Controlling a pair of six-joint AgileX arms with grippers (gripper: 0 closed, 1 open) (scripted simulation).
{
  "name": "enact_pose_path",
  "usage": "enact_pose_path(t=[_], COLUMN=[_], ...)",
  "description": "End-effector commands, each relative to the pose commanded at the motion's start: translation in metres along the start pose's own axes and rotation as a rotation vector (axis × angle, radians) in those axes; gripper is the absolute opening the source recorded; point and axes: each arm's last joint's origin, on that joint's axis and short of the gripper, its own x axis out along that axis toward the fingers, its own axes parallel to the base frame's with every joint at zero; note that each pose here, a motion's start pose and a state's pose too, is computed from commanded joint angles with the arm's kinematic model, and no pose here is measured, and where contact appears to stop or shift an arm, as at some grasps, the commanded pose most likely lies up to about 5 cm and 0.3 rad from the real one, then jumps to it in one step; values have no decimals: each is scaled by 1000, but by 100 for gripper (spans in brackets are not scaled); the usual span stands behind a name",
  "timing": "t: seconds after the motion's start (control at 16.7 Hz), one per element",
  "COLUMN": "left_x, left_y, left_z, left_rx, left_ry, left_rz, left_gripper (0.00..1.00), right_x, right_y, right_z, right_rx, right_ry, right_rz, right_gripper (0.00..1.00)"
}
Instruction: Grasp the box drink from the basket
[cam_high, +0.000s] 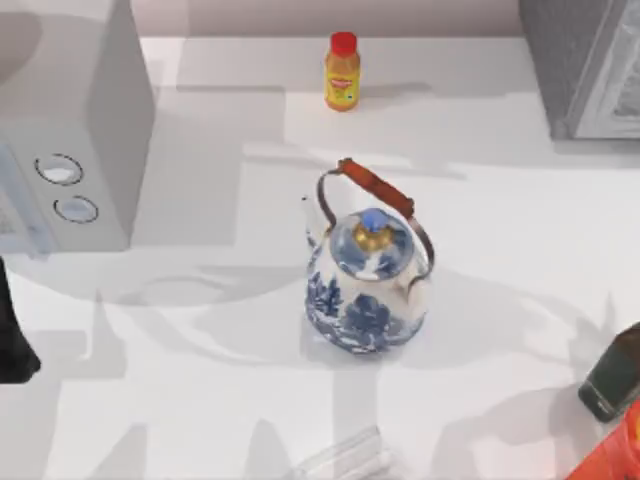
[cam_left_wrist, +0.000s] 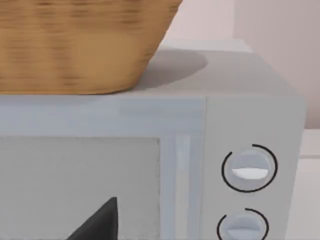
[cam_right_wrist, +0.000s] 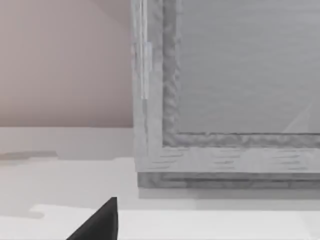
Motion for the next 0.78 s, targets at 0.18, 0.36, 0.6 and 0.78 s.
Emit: enact_pose_path(t=[0.18, 0.36, 0.6, 0.78], left_x=[0, 2, 23, 59], left_y=[0, 3, 13, 30], left_z=[4, 29, 79, 113], left_rx=[0, 2, 10, 9], left_ry=[-7, -39, -54, -34], left_rz=[-1, -8, -21, -25], left_gripper=[100, 100, 100, 100], right_x=[0, 0, 0, 0], right_y=[0, 0, 0, 0], right_z=[0, 0, 0, 0], right_rx=[0, 0, 0, 0], right_ry=[0, 0, 0, 0], right_rz=[0, 0, 0, 0], right_gripper=[100, 100, 100, 100])
